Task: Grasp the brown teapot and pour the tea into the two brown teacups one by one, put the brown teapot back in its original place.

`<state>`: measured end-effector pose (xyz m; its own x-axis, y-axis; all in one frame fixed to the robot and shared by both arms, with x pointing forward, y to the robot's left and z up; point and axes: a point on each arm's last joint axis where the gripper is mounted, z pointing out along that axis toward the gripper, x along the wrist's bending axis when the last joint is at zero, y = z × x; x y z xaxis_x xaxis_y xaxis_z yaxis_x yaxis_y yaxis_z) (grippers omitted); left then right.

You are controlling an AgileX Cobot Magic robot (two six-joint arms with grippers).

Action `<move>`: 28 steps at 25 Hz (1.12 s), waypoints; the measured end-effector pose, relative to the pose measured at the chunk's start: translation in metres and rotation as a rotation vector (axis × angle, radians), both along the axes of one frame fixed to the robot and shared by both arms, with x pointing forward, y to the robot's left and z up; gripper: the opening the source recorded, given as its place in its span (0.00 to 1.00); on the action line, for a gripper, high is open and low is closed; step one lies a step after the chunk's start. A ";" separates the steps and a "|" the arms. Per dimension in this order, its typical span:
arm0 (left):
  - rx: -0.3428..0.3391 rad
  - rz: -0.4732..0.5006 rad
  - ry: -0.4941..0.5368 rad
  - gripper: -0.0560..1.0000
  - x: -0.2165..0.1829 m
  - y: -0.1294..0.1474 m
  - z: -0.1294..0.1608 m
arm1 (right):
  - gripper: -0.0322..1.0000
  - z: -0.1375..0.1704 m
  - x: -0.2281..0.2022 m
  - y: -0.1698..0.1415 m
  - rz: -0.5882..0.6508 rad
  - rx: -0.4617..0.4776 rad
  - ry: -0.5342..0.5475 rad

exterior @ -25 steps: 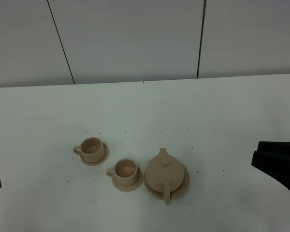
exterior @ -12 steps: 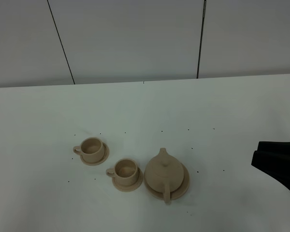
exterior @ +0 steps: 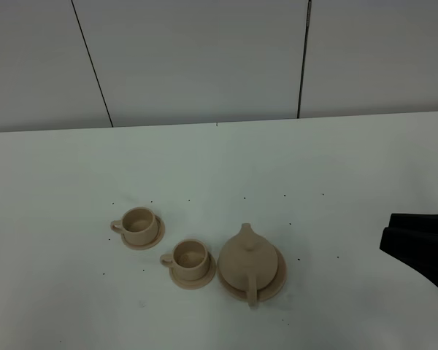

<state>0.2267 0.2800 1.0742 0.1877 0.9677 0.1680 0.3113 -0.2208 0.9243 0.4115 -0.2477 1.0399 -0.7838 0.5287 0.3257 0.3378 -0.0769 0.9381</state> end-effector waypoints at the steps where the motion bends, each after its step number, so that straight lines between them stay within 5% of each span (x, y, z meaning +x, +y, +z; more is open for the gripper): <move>1: -0.004 0.002 0.004 0.28 0.000 0.000 0.000 | 0.31 0.000 0.000 0.000 0.000 0.000 0.000; 11: 0.033 0.021 0.155 0.28 -0.006 0.003 -0.013 | 0.31 0.000 0.000 0.000 0.000 0.000 0.002; 28: -0.094 0.123 0.215 0.28 -0.008 0.006 -0.017 | 0.31 0.000 0.000 0.000 0.001 0.000 0.003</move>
